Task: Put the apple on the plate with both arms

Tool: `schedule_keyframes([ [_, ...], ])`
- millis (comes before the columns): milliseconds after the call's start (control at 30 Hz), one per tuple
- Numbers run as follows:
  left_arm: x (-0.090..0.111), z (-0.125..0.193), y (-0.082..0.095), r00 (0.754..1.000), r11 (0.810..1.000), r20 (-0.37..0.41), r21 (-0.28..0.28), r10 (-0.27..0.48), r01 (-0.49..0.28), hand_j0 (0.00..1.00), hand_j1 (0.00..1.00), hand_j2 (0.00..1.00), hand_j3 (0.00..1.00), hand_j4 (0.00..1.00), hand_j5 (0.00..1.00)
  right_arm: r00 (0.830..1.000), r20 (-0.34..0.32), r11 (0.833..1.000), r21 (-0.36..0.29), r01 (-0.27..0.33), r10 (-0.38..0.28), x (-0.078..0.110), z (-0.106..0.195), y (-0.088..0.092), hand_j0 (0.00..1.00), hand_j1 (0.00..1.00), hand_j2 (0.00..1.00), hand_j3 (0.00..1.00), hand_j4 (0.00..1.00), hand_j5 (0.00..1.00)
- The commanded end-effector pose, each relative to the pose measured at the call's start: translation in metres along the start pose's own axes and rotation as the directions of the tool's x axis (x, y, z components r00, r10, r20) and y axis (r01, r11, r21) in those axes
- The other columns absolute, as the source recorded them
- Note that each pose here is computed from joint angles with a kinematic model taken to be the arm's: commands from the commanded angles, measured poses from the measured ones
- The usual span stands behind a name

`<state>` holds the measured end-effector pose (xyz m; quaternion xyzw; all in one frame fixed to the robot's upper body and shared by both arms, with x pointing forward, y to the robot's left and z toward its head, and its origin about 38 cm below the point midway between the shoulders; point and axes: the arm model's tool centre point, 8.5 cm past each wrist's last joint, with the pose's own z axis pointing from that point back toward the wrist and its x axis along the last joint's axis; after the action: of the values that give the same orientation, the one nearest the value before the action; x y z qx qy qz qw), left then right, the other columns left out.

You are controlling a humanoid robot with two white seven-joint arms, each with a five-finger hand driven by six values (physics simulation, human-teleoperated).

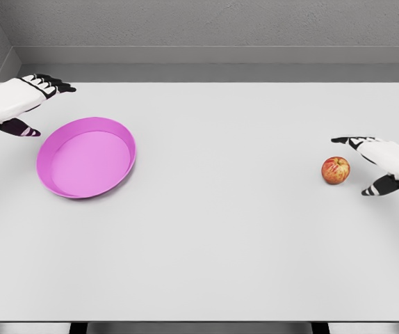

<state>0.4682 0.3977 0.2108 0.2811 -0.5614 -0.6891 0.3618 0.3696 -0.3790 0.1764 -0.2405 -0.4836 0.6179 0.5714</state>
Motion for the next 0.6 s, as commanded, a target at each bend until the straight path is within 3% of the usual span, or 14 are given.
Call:
schedule_keyframes([
  [0, -0.001, 0.001, 0.001, 1.0, 1.0, -0.003, 0.003, 0.004, -0.004, 1.0, 1.0, 1.0, 1.0, 1.0, 1.0, 0.999, -0.034, 0.999, 0.027, -0.019, 0.02, -0.009, 0.004, -0.001, 1.0, 1.0, 1.0, 1.0, 1.0, 1.0],
  [67, -0.001, 0.001, 0.001, 1.0, 1.0, -0.003, 0.003, 0.004, -0.004, 1.0, 1.0, 1.0, 1.0, 1.0, 1.0, 0.999, -0.035, 0.997, 0.074, -0.029, 0.032, -0.009, 0.006, -0.001, 1.0, 1.0, 1.0, 1.0, 1.0, 1.0],
  [167, -0.001, 0.001, 0.001, 1.0, 1.0, -0.004, 0.003, 0.003, -0.003, 1.0, 1.0, 1.0, 1.0, 1.0, 1.0, 0.999, -0.018, 0.997, 0.07, -0.026, 0.027, -0.003, 0.0, -0.004, 1.0, 1.0, 1.0, 1.0, 1.0, 1.0],
  [233, -0.002, 0.002, 0.001, 1.0, 1.0, -0.005, 0.003, 0.002, -0.002, 1.0, 1.0, 1.0, 1.0, 1.0, 1.0, 0.999, 0.013, 0.996, 0.081, -0.032, 0.031, 0.009, -0.021, -0.006, 1.0, 1.0, 1.0, 1.0, 1.0, 1.0],
  [300, -0.002, 0.002, 0.002, 1.0, 1.0, -0.006, 0.004, 0.001, -0.001, 1.0, 1.0, 1.0, 1.0, 1.0, 1.0, 1.0, 0.006, 0.992, 0.129, -0.01, 0.01, 0.006, -0.032, 0.001, 1.0, 1.0, 1.0, 1.0, 1.0, 1.0],
  [567, -0.003, 0.002, 0.001, 1.0, 1.0, -0.008, 0.004, 0.003, -0.003, 1.0, 1.0, 1.0, 1.0, 1.0, 1.0, 1.0, 0.019, 0.988, 0.152, 0.004, -0.007, 0.011, -0.047, 0.008, 1.0, 1.0, 1.0, 1.0, 1.0, 1.0],
])
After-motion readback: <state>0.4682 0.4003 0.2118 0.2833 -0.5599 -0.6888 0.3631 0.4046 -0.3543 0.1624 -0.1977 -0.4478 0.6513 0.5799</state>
